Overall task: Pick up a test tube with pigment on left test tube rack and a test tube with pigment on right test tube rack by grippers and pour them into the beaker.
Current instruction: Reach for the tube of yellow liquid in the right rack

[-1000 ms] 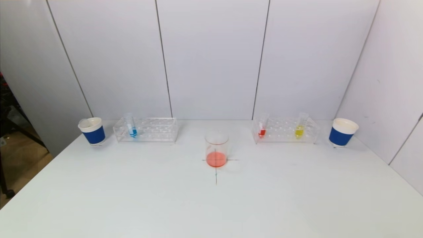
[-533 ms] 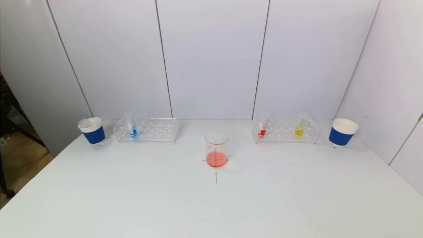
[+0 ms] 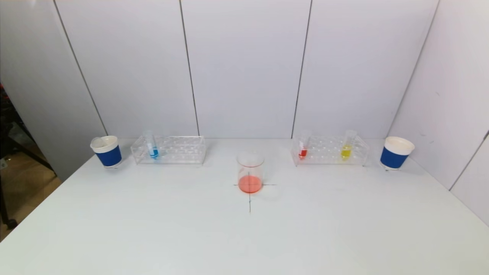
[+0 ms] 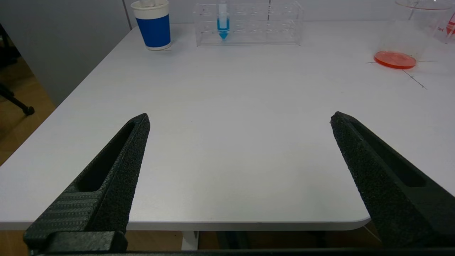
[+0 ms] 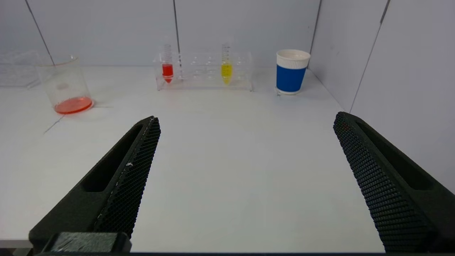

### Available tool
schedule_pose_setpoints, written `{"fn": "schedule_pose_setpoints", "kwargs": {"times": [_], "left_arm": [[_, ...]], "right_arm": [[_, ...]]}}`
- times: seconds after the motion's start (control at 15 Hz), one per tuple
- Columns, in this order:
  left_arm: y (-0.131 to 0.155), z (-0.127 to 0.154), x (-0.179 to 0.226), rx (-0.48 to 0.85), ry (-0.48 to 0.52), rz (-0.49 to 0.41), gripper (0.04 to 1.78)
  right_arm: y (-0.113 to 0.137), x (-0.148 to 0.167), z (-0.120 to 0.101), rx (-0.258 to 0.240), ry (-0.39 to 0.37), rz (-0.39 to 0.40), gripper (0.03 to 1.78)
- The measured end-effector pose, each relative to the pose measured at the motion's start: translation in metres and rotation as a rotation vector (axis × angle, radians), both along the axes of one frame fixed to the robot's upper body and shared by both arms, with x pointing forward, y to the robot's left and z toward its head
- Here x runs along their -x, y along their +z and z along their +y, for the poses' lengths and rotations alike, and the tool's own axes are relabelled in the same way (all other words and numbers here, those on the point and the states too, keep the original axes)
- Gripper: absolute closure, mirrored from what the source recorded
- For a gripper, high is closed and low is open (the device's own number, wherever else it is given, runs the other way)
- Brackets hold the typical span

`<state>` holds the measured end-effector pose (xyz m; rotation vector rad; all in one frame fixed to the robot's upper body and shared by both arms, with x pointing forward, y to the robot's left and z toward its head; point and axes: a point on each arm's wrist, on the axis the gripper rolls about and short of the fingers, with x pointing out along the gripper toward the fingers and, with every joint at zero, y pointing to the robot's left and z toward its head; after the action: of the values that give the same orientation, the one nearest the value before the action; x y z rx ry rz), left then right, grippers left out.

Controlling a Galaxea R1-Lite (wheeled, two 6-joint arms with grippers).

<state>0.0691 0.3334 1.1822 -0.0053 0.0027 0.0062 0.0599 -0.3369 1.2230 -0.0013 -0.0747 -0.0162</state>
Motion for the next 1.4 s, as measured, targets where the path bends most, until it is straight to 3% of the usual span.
{"fn": "schedule_pose_setpoints", "kwargs": {"times": [0.33, 0.67, 1.0, 1.4], "left_arm": [[0.0, 0.0, 0.0, 0.0, -0.001, 0.0, 0.04], [0.0, 0.0, 0.0, 0.0, 0.0, 0.0, 0.04], [0.0, 0.0, 0.0, 0.0, 0.0, 0.0, 0.04], [0.0, 0.0, 0.0, 0.0, 0.0, 0.0, 0.04]], "right_arm": [[0.065, -0.017, 0.0, 0.005, 0.0, 0.027, 0.04], [0.111, -0.076, -0.001, 0.008, -0.014, 0.116, 0.04], [0.116, -0.161, -0.002, 0.005, -0.019, 0.193, 0.04], [0.084, -0.248, -0.002, -0.003, -0.02, 0.222, 0.04]]}}
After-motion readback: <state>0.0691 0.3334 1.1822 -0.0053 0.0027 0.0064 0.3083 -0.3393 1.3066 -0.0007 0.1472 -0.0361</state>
